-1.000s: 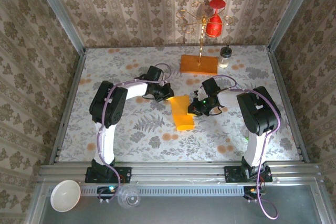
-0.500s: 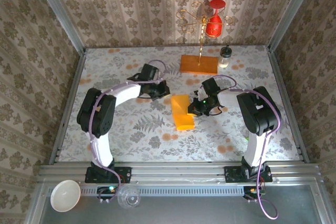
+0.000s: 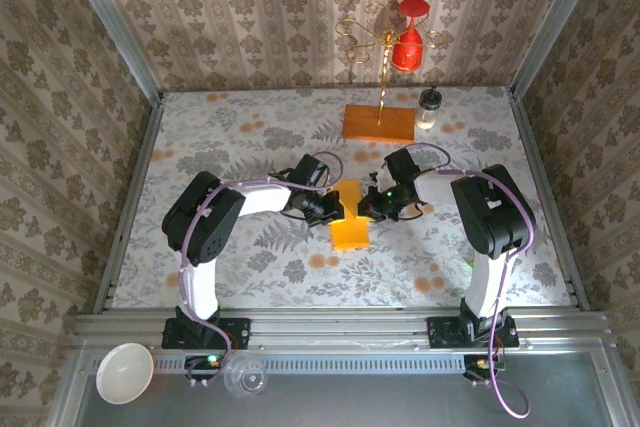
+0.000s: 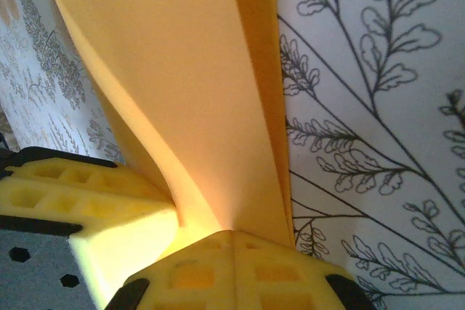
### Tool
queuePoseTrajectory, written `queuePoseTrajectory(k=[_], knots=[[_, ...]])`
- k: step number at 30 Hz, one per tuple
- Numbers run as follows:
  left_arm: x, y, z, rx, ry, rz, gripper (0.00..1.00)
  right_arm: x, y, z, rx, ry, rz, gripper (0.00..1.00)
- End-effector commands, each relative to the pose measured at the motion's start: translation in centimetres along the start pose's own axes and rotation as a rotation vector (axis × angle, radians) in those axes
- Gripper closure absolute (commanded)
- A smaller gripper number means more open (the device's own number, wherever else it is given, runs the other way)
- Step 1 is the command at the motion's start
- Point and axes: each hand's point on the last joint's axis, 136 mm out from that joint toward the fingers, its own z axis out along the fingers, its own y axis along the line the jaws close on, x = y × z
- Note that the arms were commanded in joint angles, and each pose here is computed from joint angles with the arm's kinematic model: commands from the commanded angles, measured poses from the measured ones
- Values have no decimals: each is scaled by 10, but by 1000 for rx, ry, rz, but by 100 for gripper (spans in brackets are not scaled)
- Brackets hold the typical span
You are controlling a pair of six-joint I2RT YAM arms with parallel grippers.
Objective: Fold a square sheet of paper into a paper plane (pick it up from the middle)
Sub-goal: First fold the square sheet of paper in half at the center of the table.
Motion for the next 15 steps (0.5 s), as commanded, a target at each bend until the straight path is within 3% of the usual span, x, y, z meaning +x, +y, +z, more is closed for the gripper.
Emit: queuePoseTrajectory(k=[1, 10, 13, 15], knots=[[14, 30, 0, -62, 29, -60, 96, 72, -139, 21, 520, 136, 196, 99], [31, 69, -33, -122, -19, -145, 96, 71, -140, 21, 527, 133, 196, 99], [24, 53, -50, -95, -55, -113, 96, 71, -140, 21, 528, 135, 194, 99], [17, 24, -57, -33, -84, -61, 96, 71, -140, 21, 528, 134, 194, 99]])
